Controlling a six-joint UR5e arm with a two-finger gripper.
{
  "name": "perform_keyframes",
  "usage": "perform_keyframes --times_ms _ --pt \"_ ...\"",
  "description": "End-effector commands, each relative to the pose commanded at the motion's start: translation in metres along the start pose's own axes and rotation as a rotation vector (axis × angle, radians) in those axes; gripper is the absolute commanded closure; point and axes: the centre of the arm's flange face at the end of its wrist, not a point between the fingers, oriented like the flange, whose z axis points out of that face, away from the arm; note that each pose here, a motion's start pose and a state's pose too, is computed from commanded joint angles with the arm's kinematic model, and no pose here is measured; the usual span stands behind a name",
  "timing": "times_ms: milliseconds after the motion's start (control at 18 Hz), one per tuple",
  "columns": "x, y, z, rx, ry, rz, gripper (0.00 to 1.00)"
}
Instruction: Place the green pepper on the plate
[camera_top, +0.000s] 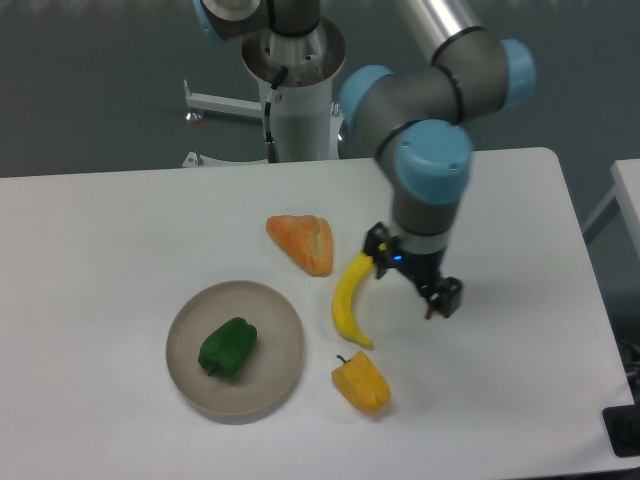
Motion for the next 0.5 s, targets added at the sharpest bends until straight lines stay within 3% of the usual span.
perform_keyframes --times_ms 56,500 --pt "-0.003 0.01 -0.001 0.004 -0.001 0.035 0.0" --pt "-0.002 0.019 0.002 -0.021 0.005 0.042 0.0"
